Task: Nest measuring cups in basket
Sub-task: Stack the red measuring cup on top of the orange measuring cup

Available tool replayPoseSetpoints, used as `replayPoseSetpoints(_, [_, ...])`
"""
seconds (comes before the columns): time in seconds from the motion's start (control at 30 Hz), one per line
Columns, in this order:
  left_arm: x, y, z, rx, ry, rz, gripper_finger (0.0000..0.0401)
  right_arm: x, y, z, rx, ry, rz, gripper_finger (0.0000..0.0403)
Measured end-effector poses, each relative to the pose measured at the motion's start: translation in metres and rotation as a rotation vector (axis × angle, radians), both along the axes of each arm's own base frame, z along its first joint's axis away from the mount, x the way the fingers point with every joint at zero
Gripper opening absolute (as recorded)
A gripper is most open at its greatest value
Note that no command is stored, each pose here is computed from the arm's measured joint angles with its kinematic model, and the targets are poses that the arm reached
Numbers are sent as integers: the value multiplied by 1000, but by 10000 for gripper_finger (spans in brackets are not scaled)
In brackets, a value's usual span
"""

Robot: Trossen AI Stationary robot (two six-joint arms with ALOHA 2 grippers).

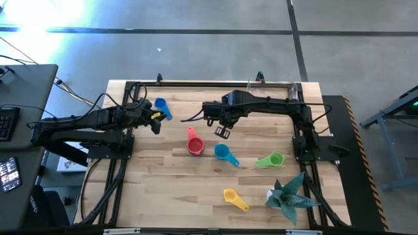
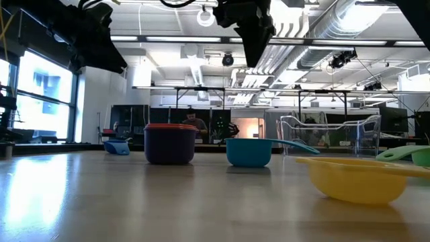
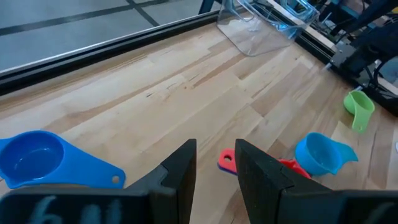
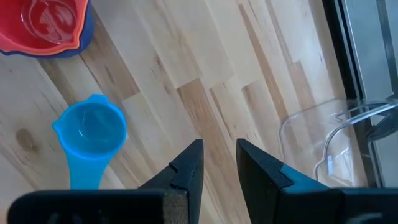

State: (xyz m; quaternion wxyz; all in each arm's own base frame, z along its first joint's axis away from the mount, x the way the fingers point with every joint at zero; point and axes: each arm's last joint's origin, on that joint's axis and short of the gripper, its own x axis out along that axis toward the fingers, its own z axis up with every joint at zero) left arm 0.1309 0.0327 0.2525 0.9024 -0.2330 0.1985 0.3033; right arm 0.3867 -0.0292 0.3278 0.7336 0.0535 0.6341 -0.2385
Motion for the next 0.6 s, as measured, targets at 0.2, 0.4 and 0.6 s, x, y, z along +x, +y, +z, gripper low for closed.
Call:
replayPoseSetpoints(0.2, [0, 0, 0, 0, 1, 0, 101, -3, 1, 4, -1, -4, 25, 87])
replayPoseSetpoints(0.4, [0, 0, 0, 1, 1, 0, 101, -19, 0, 28, -23, -65, 36, 87])
replayPoseSetpoints(0.6, [0, 0, 0, 2, 1, 0, 101, -42, -1, 58, -71, -160, 20, 87])
